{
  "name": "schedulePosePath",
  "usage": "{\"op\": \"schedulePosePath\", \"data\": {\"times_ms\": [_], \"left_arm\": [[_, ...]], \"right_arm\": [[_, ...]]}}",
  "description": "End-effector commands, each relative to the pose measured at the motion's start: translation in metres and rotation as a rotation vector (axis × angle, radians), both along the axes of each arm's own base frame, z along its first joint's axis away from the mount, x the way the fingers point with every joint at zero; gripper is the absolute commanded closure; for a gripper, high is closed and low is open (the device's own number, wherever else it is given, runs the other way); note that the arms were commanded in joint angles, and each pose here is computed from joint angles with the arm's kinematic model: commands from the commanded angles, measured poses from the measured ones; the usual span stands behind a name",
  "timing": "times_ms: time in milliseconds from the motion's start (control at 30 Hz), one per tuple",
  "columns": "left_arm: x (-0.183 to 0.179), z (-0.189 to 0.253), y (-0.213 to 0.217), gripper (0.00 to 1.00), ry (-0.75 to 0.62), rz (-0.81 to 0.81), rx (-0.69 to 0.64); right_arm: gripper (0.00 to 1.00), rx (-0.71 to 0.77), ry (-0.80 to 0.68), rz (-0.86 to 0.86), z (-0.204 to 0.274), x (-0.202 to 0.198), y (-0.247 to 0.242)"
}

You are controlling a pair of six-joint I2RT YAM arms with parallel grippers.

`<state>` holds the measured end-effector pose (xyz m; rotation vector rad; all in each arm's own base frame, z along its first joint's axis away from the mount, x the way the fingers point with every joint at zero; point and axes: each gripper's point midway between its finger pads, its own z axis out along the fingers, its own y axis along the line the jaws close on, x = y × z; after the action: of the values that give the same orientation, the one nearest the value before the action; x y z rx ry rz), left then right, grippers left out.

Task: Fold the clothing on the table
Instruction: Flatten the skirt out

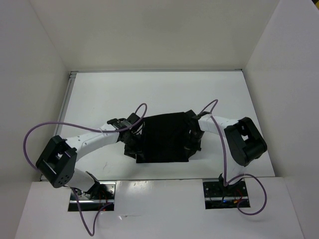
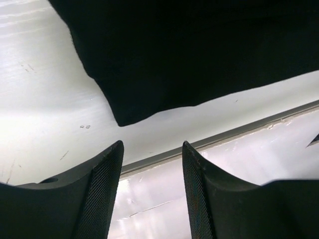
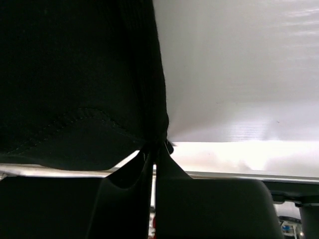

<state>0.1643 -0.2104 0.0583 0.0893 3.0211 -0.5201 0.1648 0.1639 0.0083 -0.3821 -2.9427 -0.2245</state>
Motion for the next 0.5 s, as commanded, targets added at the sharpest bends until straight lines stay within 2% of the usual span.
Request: {"op": "schedulePosePath", "data": {"times_ms": [0,133,467], "left_arm": [[0.002,0.006,0.007,0.42,-0.016,0.028,0.014],[0.002,-0.005,0.014,0.42,-0.021,0.056,0.043],[0.016,-0.034,0.004,0.41,-0.033,0.087,0.038]], "right_arm": [[1.00,-0.096,-0.112,-0.025,0.010,0.016,-0.009],[1.00,-0.186,-0.173,-0.036,0.039,0.025,-0.026],[1.00,-0.147,-0.148,-0.045,0.038,0.018,-0.020]]}}
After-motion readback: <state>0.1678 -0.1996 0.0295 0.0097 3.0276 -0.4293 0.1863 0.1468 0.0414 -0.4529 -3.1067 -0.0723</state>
